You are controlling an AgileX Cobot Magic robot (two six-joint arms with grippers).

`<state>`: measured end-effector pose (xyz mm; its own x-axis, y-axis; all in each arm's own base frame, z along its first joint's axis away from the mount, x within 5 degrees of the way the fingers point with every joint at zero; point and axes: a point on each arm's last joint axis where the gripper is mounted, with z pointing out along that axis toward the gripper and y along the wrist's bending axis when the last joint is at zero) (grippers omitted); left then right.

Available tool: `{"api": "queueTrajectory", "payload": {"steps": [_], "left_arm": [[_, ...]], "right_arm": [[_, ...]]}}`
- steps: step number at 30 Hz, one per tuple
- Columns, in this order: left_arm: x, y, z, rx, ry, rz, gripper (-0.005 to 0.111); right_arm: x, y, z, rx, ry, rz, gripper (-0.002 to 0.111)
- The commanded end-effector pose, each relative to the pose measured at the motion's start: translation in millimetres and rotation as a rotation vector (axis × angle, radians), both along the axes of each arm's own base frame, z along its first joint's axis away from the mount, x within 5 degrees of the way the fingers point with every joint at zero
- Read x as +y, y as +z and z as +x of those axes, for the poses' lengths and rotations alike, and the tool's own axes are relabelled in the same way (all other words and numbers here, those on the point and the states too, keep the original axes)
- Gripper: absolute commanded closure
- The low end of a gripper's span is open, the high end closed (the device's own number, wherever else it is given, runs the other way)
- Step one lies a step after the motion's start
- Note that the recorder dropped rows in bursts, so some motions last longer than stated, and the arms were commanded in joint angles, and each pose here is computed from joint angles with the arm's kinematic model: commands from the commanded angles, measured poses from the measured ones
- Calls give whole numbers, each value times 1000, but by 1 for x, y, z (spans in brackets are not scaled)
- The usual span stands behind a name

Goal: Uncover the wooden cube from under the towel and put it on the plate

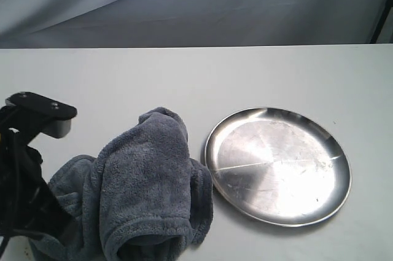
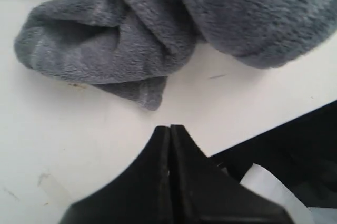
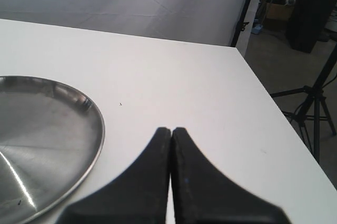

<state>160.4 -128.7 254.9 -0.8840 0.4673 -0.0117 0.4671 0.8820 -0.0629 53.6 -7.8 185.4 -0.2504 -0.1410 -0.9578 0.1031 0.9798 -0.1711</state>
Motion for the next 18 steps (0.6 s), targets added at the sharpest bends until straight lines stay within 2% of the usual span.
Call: {"api": "queueTrajectory", "payload": {"steps": [1,8,11,14,18], "left_arm": [[-23,1,-17,-26,-49,-45,107],[-52,1,-41,4,-137,-142,107],[-62,-9,-36,-7,-158,-145,107],[-72,-19,-32,-4,-249,-167,107],[-86,-24,-31,44,-290,-247,107]], "right_arm": [[0,-1,0,1,-1,-6,108],[0,-1,0,1,-1,-6,108],[0,-1,0,1,-1,-6,108],[0,-1,0,1,-1,-6,108],[0,-1,0,1,-1,-6,108]]}}
